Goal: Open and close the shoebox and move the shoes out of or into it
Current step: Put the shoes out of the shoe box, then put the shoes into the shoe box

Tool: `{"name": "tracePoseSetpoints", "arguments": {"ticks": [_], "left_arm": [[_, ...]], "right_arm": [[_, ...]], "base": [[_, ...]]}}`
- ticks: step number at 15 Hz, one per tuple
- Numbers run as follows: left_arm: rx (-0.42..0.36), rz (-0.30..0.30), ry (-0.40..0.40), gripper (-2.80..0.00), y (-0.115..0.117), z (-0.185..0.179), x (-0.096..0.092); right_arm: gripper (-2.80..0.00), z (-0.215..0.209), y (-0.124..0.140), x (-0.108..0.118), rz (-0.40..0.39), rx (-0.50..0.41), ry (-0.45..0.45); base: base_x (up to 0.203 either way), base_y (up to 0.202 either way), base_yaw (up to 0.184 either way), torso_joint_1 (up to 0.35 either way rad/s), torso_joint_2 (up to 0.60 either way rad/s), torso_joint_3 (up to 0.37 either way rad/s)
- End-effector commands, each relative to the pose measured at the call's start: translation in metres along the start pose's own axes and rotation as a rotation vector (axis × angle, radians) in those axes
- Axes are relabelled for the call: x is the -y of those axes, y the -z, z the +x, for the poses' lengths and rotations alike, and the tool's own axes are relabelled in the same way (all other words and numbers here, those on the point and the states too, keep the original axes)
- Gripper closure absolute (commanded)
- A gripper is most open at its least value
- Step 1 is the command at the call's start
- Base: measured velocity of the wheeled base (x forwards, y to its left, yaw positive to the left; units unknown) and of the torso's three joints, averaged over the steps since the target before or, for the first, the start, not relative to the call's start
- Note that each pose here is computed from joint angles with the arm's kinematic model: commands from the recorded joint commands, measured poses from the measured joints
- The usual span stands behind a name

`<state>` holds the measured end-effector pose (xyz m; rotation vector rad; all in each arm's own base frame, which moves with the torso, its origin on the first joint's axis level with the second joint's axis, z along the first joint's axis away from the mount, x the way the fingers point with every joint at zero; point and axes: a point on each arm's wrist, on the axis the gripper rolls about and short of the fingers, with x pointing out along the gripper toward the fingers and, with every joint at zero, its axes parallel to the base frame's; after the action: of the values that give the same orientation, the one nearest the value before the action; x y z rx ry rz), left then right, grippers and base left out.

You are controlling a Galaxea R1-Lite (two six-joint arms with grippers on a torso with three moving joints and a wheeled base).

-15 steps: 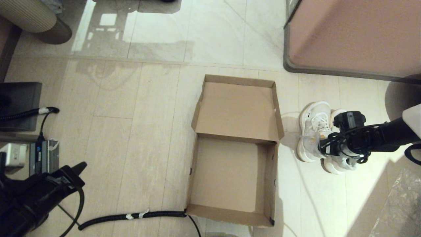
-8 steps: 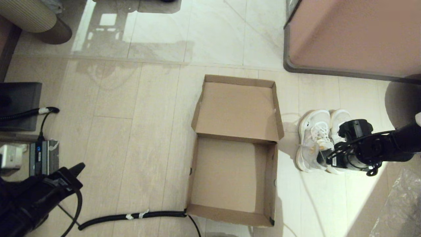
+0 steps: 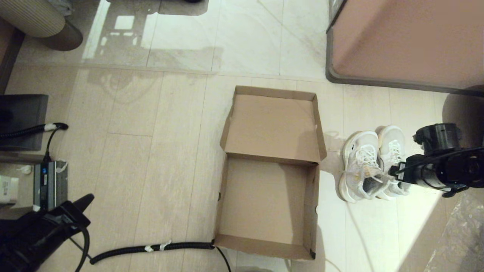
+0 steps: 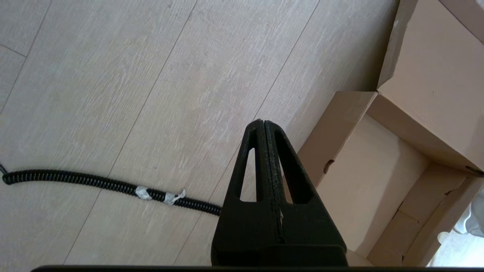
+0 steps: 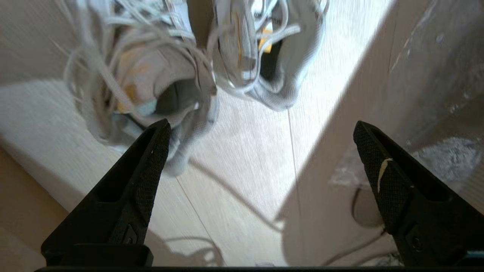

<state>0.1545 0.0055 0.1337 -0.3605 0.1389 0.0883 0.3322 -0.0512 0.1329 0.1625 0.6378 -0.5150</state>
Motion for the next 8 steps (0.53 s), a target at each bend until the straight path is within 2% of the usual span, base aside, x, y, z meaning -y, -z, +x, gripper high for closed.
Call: {"name": "tracePoseSetpoints", "arguments": {"ticks": [1,4,8], "left_arm": [[0.017,-0.003,0.003,0.00,-0.002,-0.002,0.000],[0.011,-0.004,-0.008,0.00,-0.002,0.001,-0.002],[-0.036,-0.006,-0.017,0.00,0.002,0.013,-0.003]], "right_arm": [[-2.80,-0.016,-0.001,0.005,0.027,0.063,-0.021],[-2.80,-0.043,0.010,0.016,0.034,0.082,-0.082],[-2.80,-0.110,0.015,0.038,0.031,0.207,-0.148]], "base": [[0.000,0.000,0.000,0.000,0.00,0.000],[0.000,0.000,0.000,0.000,0.00,0.000],[0.000,0.000,0.000,0.000,0.00,0.000]]}}
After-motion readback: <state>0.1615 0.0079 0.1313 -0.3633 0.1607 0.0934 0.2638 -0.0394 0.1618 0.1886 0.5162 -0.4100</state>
